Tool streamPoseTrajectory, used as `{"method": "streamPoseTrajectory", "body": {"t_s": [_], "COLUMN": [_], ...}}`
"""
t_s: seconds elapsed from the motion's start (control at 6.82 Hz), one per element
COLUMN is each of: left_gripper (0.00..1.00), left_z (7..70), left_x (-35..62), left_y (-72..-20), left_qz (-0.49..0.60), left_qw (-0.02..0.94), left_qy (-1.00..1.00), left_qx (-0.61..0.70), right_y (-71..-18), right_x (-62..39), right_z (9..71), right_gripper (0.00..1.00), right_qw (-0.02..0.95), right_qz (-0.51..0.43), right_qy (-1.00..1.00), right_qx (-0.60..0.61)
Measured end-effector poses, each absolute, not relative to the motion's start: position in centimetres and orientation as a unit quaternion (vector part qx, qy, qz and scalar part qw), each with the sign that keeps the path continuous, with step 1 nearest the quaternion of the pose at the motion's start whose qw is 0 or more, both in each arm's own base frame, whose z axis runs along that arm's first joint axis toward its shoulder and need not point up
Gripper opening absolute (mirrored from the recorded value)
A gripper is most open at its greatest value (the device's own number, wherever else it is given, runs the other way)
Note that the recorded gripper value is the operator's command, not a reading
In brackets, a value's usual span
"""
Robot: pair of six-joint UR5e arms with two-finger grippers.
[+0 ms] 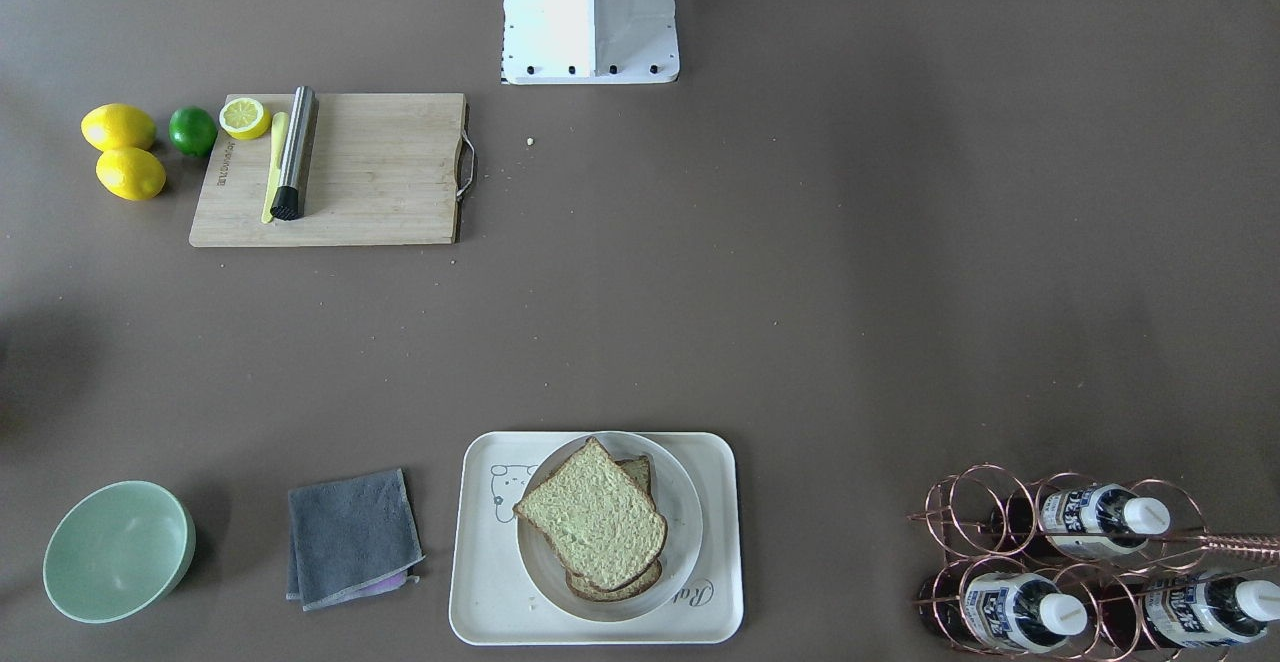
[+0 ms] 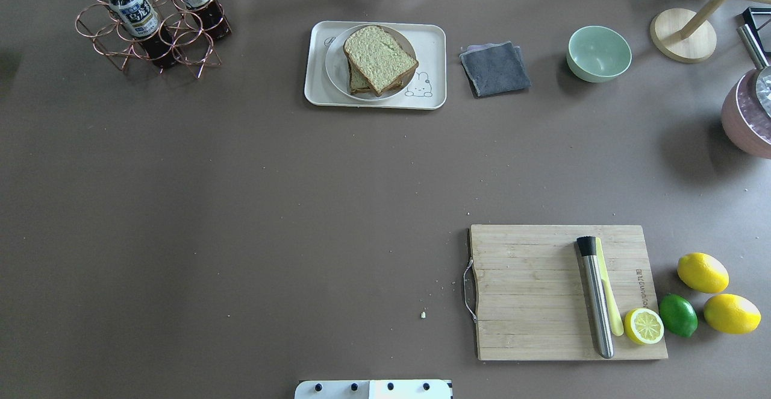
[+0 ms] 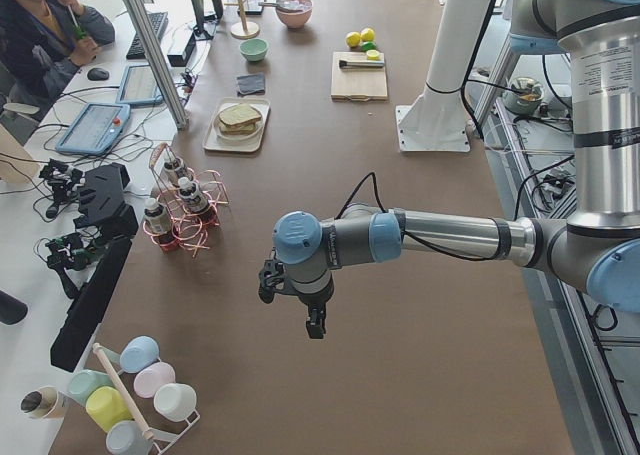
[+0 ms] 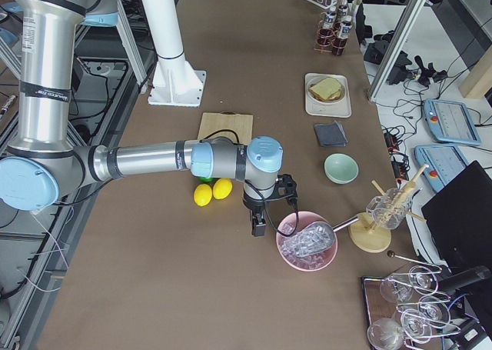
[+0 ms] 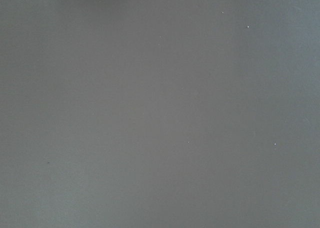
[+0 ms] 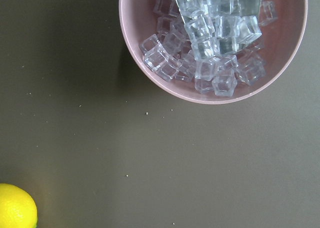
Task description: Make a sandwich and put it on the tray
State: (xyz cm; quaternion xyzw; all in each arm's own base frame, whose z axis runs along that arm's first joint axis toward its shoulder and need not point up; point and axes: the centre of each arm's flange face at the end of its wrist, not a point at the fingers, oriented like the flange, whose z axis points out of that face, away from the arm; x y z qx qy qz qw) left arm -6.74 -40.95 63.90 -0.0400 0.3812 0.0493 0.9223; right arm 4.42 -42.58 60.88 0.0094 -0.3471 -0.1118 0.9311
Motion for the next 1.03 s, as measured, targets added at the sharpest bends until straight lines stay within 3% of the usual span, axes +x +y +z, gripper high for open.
{"method": "streamPoseTrajectory", "body": {"t_s": [1.03], "left_gripper": [0.97], "left_z": [63.21], "left_x": [-6.61], "left_y": [-41.22], "left_qz": [0.052], "left_qw": [0.922], "left_qy": [0.383], "left_qx": [-0.034], "right_y": [-42.96], "right_x": [4.22], "right_z": [60.78], "right_gripper": [1.0], "right_qw": [0.93], "right_qz": [-0.11], "right_qy": [-0.352], "right_qx": [0.01]}}
